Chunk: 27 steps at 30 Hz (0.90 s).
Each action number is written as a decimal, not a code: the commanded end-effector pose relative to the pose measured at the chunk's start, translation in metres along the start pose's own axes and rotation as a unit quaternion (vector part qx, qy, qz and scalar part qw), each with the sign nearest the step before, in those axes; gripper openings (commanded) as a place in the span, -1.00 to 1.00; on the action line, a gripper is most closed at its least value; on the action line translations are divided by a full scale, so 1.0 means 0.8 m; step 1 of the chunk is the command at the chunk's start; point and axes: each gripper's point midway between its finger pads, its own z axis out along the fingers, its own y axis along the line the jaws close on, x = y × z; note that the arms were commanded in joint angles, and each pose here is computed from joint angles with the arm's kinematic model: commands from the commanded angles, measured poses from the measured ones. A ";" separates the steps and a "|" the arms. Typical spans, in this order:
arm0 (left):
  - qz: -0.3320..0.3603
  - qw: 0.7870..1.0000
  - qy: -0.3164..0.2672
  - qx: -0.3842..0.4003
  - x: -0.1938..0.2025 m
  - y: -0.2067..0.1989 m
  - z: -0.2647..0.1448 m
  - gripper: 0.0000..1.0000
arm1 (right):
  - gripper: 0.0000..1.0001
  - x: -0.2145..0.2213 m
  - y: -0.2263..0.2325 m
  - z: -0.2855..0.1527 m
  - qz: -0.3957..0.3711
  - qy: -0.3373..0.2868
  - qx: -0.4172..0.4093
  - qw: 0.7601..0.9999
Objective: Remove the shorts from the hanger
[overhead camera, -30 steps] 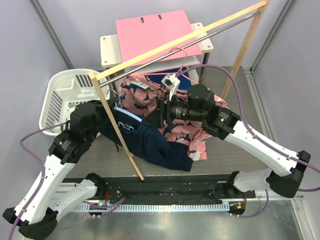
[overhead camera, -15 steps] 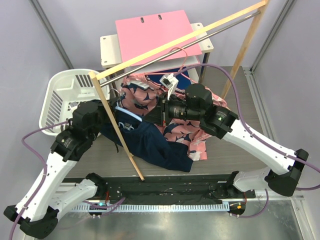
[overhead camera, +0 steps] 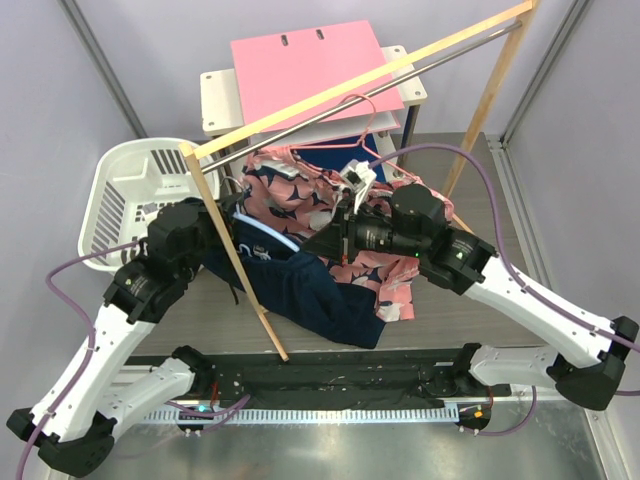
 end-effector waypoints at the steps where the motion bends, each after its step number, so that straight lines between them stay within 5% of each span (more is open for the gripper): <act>1: -0.054 0.993 -0.033 0.097 -0.019 -0.067 -0.013 -0.99 | -0.99 0.005 0.013 -0.033 -0.007 -0.012 -0.008 1.000; 27: -0.070 0.984 -0.083 0.140 -0.041 -0.078 -0.007 -0.99 | -0.99 0.115 -0.029 -0.126 0.032 0.003 0.054 0.998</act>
